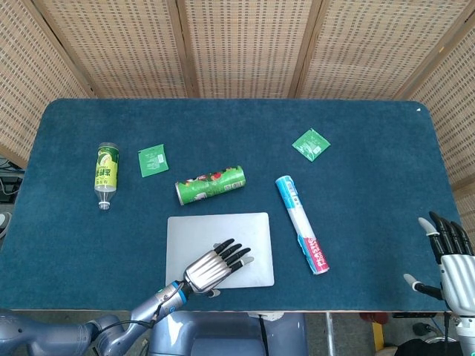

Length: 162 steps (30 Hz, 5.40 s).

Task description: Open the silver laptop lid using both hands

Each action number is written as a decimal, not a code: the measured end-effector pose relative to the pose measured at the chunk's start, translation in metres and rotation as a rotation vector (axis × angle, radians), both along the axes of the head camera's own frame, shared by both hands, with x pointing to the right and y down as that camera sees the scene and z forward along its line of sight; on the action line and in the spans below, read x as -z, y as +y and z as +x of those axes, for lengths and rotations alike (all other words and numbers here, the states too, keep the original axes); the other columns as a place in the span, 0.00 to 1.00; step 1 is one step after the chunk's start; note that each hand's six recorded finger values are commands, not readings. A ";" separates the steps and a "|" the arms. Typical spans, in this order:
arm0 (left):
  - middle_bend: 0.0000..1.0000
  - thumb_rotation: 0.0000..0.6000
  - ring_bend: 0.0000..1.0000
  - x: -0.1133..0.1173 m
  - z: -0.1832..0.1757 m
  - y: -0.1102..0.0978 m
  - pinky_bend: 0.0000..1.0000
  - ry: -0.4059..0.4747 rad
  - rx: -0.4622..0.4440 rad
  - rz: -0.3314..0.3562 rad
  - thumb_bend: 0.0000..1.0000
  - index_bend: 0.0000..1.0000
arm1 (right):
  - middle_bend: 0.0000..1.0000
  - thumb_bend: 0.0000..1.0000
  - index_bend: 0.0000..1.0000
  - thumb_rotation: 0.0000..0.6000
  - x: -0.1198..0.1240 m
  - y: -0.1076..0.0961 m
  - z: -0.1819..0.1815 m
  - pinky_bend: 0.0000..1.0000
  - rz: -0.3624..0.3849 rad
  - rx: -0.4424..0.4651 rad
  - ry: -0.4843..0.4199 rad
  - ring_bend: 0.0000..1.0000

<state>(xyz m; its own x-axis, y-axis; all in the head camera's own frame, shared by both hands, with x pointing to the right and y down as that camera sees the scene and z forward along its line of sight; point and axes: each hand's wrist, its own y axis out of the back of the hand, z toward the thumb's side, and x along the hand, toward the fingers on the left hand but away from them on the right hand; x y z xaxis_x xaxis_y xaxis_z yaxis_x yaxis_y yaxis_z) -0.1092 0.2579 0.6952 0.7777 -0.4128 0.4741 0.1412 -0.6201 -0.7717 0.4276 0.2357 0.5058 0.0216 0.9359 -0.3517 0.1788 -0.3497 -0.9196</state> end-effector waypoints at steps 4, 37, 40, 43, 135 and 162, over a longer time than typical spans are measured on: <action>0.00 1.00 0.00 0.000 -0.002 -0.002 0.00 -0.006 0.004 0.005 0.20 0.00 | 0.00 0.00 0.00 1.00 0.000 0.000 -0.001 0.00 -0.002 0.001 -0.001 0.00; 0.00 1.00 0.00 0.031 -0.004 -0.070 0.00 -0.043 0.099 0.197 0.42 0.00 | 0.00 0.55 0.12 1.00 -0.010 -0.011 -0.025 0.00 0.007 0.126 -0.037 0.00; 0.00 1.00 0.00 0.035 -0.002 -0.081 0.00 -0.039 0.123 0.213 0.42 0.00 | 0.02 0.76 0.16 1.00 -0.017 -0.014 -0.037 0.00 -0.010 0.188 -0.046 0.00; 0.00 1.00 0.00 0.037 0.000 -0.089 0.00 -0.037 0.139 0.218 0.42 0.00 | 0.09 0.84 0.20 1.00 -0.026 -0.019 -0.052 0.00 -0.033 0.262 -0.057 0.00; 0.00 1.00 0.00 0.035 -0.110 -0.274 0.00 -0.238 0.485 0.392 0.42 0.00 | 0.37 0.94 0.36 1.00 -0.190 -0.036 -0.256 0.31 -0.351 0.718 0.005 0.27; 0.00 1.00 0.00 0.107 -0.128 -0.244 0.00 -0.023 0.483 0.443 0.25 0.00 | 0.37 0.87 0.37 1.00 -0.120 -0.079 -0.237 0.32 -0.101 0.625 -0.133 0.27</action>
